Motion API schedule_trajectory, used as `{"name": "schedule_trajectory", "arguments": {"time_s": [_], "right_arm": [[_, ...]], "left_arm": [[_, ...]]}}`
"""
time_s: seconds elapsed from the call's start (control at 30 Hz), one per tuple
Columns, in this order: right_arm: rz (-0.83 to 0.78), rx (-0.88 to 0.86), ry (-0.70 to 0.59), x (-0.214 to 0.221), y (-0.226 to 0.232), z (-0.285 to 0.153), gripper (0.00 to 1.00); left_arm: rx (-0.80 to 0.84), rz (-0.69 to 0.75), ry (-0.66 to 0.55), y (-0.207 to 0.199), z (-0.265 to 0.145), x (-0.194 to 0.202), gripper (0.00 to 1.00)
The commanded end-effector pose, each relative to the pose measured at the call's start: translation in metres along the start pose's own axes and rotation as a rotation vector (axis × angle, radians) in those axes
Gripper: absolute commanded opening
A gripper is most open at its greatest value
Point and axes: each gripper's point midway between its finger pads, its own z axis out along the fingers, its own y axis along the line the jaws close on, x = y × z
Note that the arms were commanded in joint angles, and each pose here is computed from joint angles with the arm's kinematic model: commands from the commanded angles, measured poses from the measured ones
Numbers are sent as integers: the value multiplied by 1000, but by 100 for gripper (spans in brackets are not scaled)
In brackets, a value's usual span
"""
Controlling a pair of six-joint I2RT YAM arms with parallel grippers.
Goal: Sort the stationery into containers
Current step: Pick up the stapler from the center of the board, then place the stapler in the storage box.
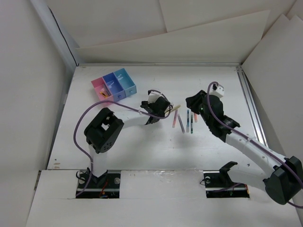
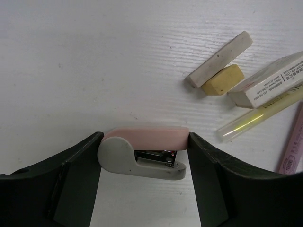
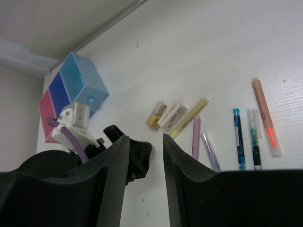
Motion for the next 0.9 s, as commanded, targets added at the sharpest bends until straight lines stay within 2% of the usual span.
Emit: {"name": "schedule_trajectory", "arguments": {"time_s": [0.0,0.17,0.3,0.43,0.5,0.6,0.7,0.87], "right_arm": [[30,-43,-43,-19,16,-2,41],[29,-49,-36,-18,17,-3,41],[29,-49,-36,-18,17,-3,41],[29,-49,-36,-18,17,-3,41],[29,-49,-36,-18,17,-3,41],[29,-49,-36,-18,17,-3,41],[29,-56,-30,-17,18,-3,41],[29,-56,-30,-17,18,-3,41]], "left_arm": [[57,-84,-78,1,-38,-38,42],[66,-171,-138,18,-54,-73,42],[17,-289,-181,56,-44,-117,42],[-51,-466,-261,125,-32,-170,42],[-28,-517,-283,140,-30,-191,42],[-104,-571,-317,178,-18,-213,42],[-178,-577,-299,200,1,-219,42],[-239,-549,-272,204,21,-217,42]]}}
